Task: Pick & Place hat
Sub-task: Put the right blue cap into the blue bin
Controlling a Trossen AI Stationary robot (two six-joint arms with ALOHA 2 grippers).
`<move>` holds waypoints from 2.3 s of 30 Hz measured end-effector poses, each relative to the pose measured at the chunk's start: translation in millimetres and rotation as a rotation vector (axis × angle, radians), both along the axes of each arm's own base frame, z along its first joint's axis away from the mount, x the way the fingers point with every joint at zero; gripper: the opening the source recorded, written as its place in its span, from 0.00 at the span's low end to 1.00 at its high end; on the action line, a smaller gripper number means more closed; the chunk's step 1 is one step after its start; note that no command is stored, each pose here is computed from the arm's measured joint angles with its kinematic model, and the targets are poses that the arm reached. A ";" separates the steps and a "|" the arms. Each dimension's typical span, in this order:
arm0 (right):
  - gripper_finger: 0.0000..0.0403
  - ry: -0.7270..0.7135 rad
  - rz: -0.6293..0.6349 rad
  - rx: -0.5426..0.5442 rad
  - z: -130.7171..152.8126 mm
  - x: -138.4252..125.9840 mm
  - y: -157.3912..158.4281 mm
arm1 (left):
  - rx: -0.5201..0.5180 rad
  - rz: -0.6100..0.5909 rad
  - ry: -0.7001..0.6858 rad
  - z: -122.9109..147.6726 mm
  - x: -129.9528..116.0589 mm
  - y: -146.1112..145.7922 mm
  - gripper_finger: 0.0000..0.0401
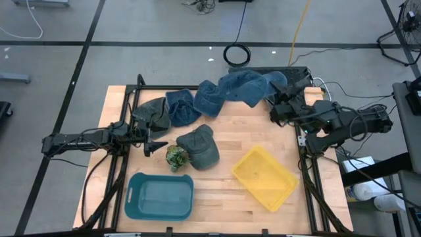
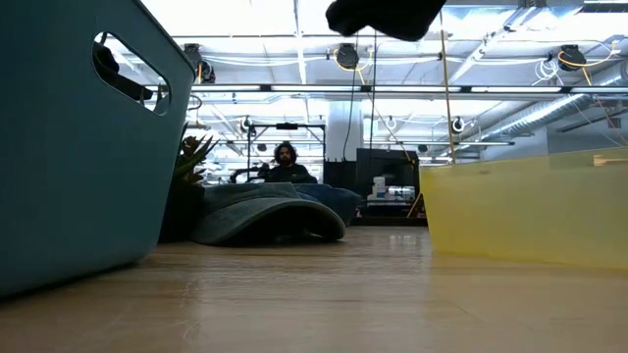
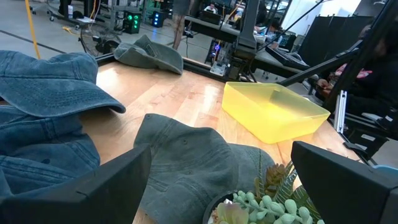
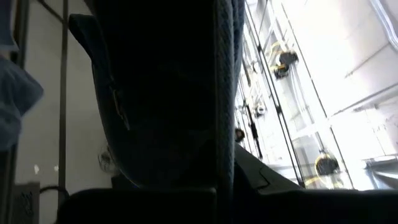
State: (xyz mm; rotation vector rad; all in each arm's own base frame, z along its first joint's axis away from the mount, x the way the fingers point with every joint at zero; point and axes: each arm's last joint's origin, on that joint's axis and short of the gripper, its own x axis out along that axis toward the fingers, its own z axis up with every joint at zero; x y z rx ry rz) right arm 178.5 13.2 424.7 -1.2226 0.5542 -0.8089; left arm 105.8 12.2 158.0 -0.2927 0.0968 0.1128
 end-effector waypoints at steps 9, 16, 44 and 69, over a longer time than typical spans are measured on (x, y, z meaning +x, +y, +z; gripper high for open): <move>0.00 -0.079 0.096 0.039 9.2 -24.3 12.7 | 0.000 0.000 0.000 0.0 0.0 0.0 0.99; 0.00 -0.112 0.126 0.058 5.0 -34.7 13.2 | 0.000 0.000 0.001 0.0 0.0 0.0 0.99; 0.00 -0.206 0.315 0.247 -31.5 -53.1 58.8 | 0.000 0.000 0.000 0.0 0.0 0.0 0.99; 0.00 -0.250 0.559 0.362 -46.3 -76.8 93.1 | 0.000 0.000 0.000 0.0 0.0 0.0 0.99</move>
